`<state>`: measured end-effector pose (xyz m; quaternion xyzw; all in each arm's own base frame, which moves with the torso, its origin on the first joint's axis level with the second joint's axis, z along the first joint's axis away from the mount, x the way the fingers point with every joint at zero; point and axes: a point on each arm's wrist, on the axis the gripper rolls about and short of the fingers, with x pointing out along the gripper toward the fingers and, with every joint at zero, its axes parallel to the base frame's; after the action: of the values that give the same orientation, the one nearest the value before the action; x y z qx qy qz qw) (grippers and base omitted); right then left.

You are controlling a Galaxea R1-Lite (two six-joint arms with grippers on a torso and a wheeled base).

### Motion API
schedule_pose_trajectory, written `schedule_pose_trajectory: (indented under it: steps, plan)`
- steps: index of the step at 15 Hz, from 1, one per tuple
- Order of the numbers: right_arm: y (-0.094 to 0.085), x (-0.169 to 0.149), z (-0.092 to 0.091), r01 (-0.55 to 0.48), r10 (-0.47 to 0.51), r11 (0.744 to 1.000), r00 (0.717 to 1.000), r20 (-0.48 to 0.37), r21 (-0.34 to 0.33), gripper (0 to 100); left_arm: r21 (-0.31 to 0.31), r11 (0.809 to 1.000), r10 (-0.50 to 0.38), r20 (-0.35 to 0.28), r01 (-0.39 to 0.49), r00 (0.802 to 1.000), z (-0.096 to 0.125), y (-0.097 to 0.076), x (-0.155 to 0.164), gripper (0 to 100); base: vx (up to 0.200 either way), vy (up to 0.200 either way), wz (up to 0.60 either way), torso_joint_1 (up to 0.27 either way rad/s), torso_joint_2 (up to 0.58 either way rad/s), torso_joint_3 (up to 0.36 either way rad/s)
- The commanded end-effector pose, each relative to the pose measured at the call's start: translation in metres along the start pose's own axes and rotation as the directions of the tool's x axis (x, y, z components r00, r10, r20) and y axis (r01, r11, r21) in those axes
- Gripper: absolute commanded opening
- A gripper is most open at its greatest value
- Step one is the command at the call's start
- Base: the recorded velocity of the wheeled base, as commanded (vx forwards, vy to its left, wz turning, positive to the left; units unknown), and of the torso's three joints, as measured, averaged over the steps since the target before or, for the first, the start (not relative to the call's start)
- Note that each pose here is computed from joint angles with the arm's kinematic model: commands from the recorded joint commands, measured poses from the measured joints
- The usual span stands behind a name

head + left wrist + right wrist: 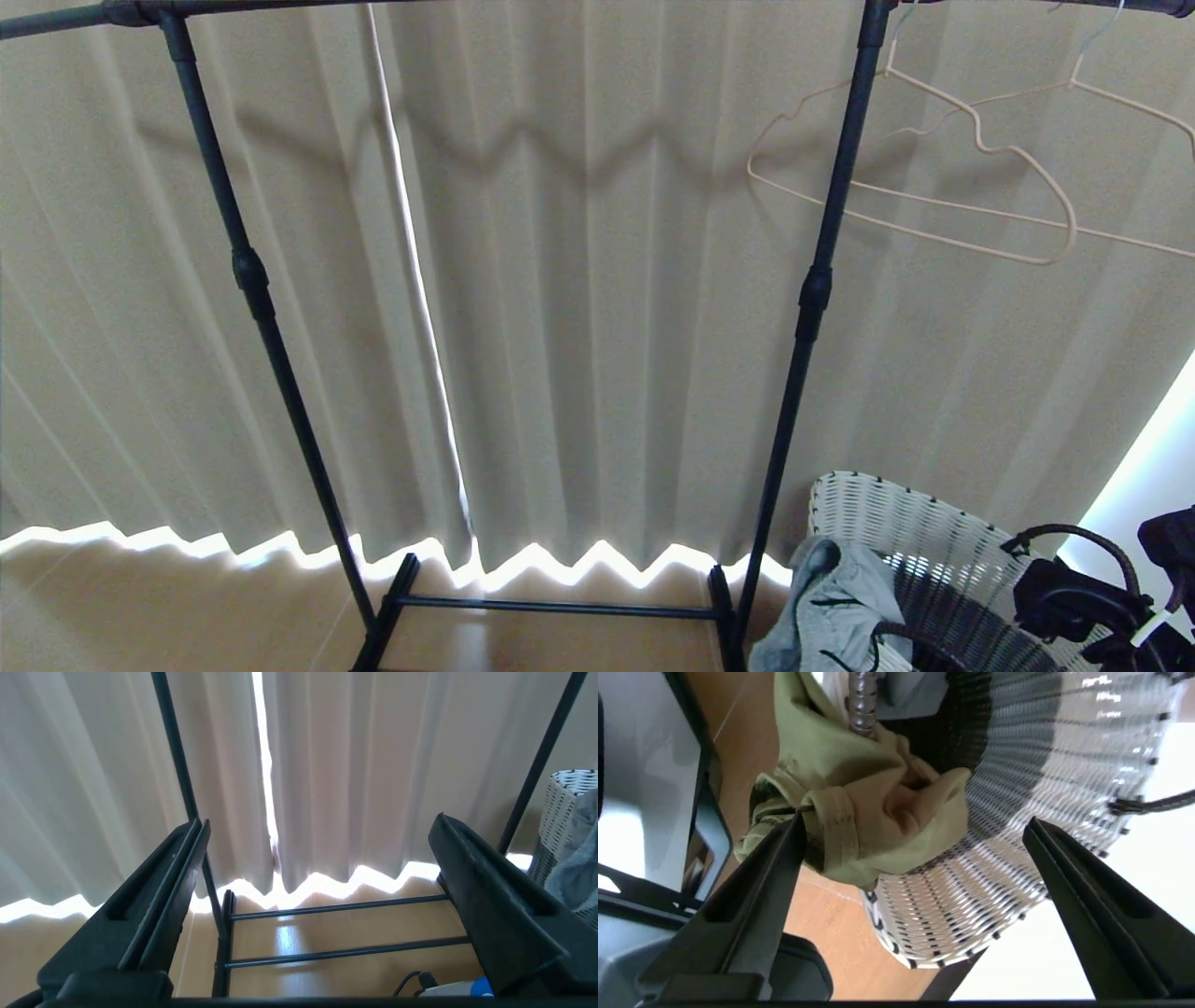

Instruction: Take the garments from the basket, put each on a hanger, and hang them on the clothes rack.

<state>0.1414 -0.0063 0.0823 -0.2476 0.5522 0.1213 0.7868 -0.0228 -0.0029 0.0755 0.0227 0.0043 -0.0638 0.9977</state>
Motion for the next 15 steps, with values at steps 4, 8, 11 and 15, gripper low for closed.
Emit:
schedule_pose_trajectory:
  steps: [4, 8, 11, 15]
  plan:
    - [-0.002, 0.006, 0.003, -0.018, 0.018, 1.000, 1.000, -0.025, 0.000, 100, 0.000, 1.000, 0.002, 0.001, -0.002, 1.000, 0.000, 0.000, 0.000, 100, 0.000, 0.000, 0.00, 0.000, 0.00, 0.000]
    - [-0.008, 0.019, 0.006, 0.000, 0.001, 1.000, 1.000, -0.022, 0.031, 0, 0.000, 1.000, 0.002, 0.001, -0.002, 1.000, 0.000, 0.000, 0.000, 100, 0.000, 0.000, 0.00, 0.000, 0.00, 0.000]
    - [-0.009, 0.021, 0.006, 0.002, -0.002, 0.999, 1.000, -0.019, 0.035, 0, 0.000, 1.000, 0.002, 0.001, -0.002, 1.000, 0.000, 0.000, 0.000, 100, 0.000, 0.000, 0.00, 0.000, 0.00, 0.000]
    - [-0.009, 0.014, 0.005, 0.018, -0.019, 0.999, 1.000, 0.019, 0.039, 0, 0.000, 1.000, 0.002, 0.001, -0.002, 1.000, 0.000, 0.000, 0.000, 100, 0.000, 0.000, 0.00, 0.000, 0.00, 0.000]
